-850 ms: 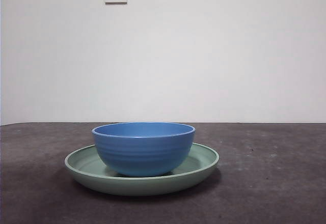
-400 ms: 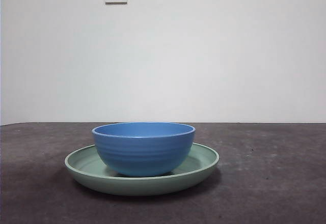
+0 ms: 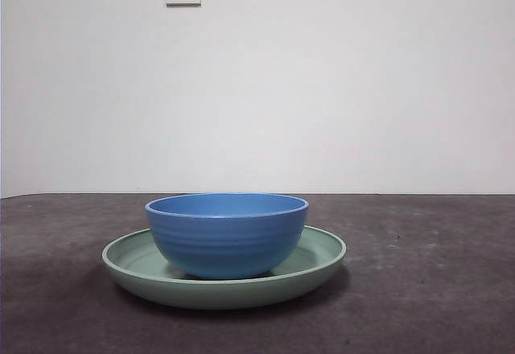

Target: Pick up the blue bowl, put it on the green plate, put it on desk

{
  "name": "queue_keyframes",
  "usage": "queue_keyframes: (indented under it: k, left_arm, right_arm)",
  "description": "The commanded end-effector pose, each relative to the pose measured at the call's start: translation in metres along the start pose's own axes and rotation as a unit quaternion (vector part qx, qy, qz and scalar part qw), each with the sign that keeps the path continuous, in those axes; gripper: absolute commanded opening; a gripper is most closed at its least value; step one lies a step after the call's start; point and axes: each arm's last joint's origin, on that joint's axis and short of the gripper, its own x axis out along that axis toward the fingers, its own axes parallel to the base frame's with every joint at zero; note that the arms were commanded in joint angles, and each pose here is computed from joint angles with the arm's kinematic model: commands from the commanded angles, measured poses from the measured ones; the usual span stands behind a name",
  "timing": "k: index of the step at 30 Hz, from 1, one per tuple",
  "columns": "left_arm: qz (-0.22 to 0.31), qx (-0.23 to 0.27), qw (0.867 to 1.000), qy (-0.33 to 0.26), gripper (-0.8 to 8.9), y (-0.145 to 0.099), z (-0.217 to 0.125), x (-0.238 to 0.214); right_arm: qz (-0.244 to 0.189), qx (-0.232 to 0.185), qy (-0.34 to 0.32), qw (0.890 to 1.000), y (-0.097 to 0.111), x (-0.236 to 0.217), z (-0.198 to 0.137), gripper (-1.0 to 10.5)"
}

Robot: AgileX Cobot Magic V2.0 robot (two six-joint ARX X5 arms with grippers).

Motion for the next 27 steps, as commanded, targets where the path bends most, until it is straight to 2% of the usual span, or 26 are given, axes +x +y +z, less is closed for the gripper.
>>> queue_keyframes:
  k: [1,6,10,16,18,22,24,27]
  left_arm:
    - [-0.004,0.002,1.000,-0.008,0.19,-0.002,0.003,-0.002]
    - [-0.004,0.002,1.000,-0.010,0.20,-0.002,0.003,-0.002]
    - [0.006,-0.011,0.999,-0.034,0.20,0.003,0.000,-0.011]
    - [0.074,-0.064,0.991,-0.087,0.20,0.015,-0.006,-0.027]
    - [0.099,-0.060,0.987,-0.108,0.19,0.018,-0.009,-0.032]
    - [0.148,-0.018,0.974,-0.168,0.19,0.024,-0.017,-0.033]
    - [0.171,0.001,0.964,-0.205,0.19,0.028,-0.022,-0.028]
    - [0.201,0.005,0.943,-0.265,0.20,0.038,-0.033,-0.015]
  right_arm:
    - [0.003,-0.004,-0.008,1.000,0.001,-0.002,0.002,0.2]
    - [0.003,-0.004,-0.008,1.000,0.001,-0.002,0.002,0.2]
    - [0.003,-0.004,-0.008,1.000,0.001,-0.002,0.002,0.2]
    - [0.003,-0.004,-0.008,1.000,0.001,-0.002,0.002,0.2]
    - [0.003,-0.004,-0.008,1.000,0.001,-0.002,0.002,0.2]
    - [0.003,-0.004,-0.008,1.000,0.001,-0.002,0.002,0.2]
    - [0.003,-0.004,-0.008,1.000,0.001,-0.002,0.002,0.2]
    - [0.003,-0.004,-0.008,1.000,0.001,-0.002,0.002,0.2]
